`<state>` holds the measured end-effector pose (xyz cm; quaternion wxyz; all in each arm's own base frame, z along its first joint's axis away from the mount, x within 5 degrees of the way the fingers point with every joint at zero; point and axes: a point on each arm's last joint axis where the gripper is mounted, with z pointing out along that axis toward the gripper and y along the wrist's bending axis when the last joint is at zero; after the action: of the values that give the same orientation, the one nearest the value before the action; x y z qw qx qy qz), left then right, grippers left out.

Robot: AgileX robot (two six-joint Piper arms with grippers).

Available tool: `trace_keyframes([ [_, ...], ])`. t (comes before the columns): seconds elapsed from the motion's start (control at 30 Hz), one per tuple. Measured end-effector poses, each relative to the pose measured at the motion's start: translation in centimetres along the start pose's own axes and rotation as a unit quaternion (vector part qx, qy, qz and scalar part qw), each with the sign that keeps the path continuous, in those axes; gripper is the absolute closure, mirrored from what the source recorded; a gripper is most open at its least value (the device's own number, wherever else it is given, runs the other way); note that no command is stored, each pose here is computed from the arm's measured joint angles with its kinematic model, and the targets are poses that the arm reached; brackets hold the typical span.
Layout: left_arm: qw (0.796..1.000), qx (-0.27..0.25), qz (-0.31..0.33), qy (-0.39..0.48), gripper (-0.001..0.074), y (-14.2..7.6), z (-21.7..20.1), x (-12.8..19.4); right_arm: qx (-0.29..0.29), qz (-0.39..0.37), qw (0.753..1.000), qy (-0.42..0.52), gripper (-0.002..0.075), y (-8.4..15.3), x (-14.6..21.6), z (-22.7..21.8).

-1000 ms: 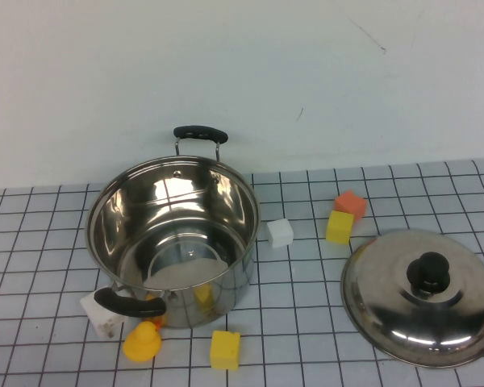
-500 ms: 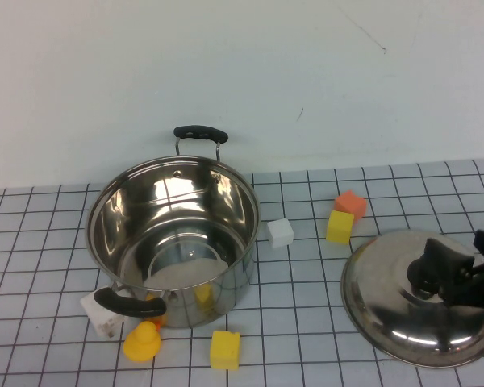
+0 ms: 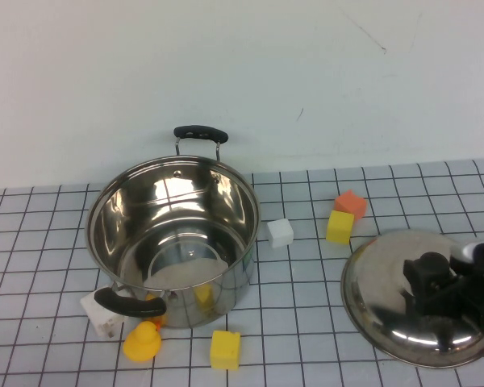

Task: Cover the pot
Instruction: Pick up the pot lid, then place the pot lid on the pot

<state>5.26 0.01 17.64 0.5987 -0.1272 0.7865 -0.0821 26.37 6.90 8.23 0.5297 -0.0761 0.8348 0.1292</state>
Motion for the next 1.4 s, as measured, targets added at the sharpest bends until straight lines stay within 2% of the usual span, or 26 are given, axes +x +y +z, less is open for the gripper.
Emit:
trace_keyframes([
  [0.2, 1.0, 0.0, 0.0, 0.0, 0.0738, 0.0, 0.0, 0.0, 0.002, -0.015, 1.0, -0.003, 0.0154, 0.4, 0.6, 0.9],
  [0.27, 1.0, 0.0, 0.0, 0.0, 0.0738, 0.0, 0.0, 0.0, 0.009, -0.007, 1.0, -0.006, 0.0218, 0.2, 0.7, 1.1],
  [0.37, 1.0, 0.0, 0.0, 0.0, 0.0738, 0.0, 0.0, 0.0, 0.014, 0.015, 1.0, -0.015, 0.0372, 0.2, 0.6, 1.1],
  [0.4, 1.0, 0.0, 0.0, 0.0, 0.0738, 0.0, 0.0, 0.0, 0.015, 0.024, 0.999, -0.018, 0.0386, 0.2, 0.5, 1.1],
  [0.53, 1.0, 0.0, 0.0, 0.0, 0.0738, 0.0, 0.0, 0.0, 0.027, 0.057, 0.998, -0.02, 0.0383, 0.1, 0.1, 0.1],
  [0.7, 1.0, 0.0, 0.0, 0.0, 0.0737, 0.0, 0.0, 0.0, 0.025, 0.067, 0.996, -0.056, 0.0384, 0.6, -2.8, -2.9],
  [0.8, 1.0, 0.0, 0.0, 0.0, 0.0738, 0.0, 0.0, 0.0, -0.016, 0.044, 0.991, -0.128, 0.0384, 1.7, -6.3, -5.1],
  [0.93, 1.0, 0.0, 0.0, 0.0, 0.0737, 0.0, 0.0, 0.0, -0.13, -0.006, 0.972, -0.198, 0.0384, 4.4, -11.4, -7.8],
  [1.03, 1.0, 0.0, 0.0, 0.0, 0.0738, 0.0, 0.0, 0.0, -0.203, -0.055, 0.96, -0.185, 0.0384, 6.2, -14.0, -8.6],
  [1.13, 1.0, 0.0, 0.0, 0.0, 0.0738, 0.0, 0.0, 0.0, -0.248, -0.101, 0.946, -0.183, 0.0384, 7.5, -16.8, -8.6],
  [1.3, 1.0, 0.0, -0.001, 0.0, 0.0738, 0.0, 0.0, 0.0, -0.294, -0.15, 0.929, -0.168, 0.0384, 10.8, -20.5, -6.9],
  [1.4, 1.0, 0.0, -0.001, 0.0, 0.0738, 0.0, 0.0, 0.0, -0.31, -0.171, 0.924, -0.145, 0.0384, 13.6, -21.1, -4.5],
])
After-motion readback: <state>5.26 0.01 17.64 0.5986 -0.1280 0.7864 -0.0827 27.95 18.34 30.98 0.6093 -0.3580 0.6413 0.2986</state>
